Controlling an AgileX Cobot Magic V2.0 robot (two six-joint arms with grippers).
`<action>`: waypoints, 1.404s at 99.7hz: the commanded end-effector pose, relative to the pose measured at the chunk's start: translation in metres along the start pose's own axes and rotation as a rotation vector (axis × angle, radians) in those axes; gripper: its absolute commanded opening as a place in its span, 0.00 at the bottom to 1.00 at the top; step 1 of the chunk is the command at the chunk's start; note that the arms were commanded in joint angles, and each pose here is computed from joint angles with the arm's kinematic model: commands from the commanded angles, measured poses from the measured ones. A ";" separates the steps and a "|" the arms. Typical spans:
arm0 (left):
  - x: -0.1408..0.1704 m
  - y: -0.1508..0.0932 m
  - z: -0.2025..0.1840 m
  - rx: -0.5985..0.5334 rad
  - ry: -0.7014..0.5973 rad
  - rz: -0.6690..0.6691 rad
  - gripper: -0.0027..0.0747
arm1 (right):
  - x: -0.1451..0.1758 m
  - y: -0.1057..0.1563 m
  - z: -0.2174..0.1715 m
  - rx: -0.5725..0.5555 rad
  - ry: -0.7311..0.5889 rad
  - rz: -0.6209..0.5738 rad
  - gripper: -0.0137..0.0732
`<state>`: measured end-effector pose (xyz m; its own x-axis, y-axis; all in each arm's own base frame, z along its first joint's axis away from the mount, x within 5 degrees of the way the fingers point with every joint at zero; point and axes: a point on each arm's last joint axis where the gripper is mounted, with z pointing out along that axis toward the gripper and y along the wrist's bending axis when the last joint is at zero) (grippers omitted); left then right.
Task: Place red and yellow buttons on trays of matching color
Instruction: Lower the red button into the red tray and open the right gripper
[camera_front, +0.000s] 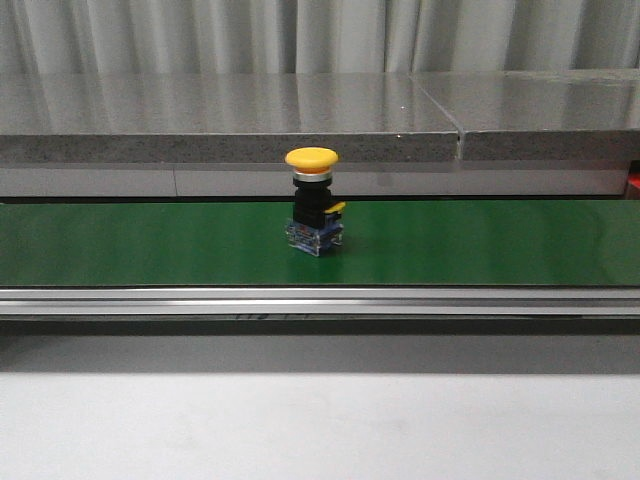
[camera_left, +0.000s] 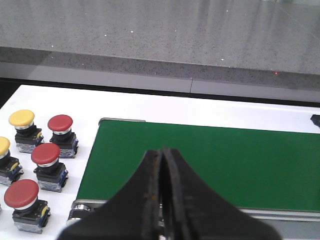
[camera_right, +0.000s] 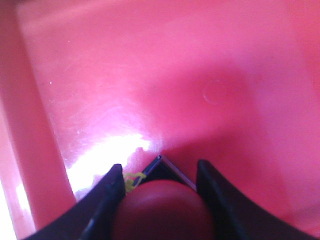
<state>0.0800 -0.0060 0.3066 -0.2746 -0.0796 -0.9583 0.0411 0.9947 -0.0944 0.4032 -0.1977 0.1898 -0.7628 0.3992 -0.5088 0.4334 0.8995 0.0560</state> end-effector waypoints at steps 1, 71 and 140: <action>-0.015 -0.001 -0.003 0.000 -0.099 -0.019 0.01 | -0.019 0.000 -0.026 0.002 -0.111 -0.006 0.52; -0.015 -0.001 -0.003 0.000 -0.099 -0.019 0.01 | -0.035 0.020 -0.137 -0.023 -0.314 -0.058 0.89; -0.015 -0.001 -0.003 0.000 -0.099 -0.019 0.01 | 0.101 0.094 -0.226 -0.191 -0.188 -0.451 0.89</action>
<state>0.0800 -0.0060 0.3066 -0.2746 -0.0796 -0.9583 0.0411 0.9947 -0.0944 0.2661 -0.0430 0.3247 -0.7799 0.0351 -0.6250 0.0538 0.9985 -0.0111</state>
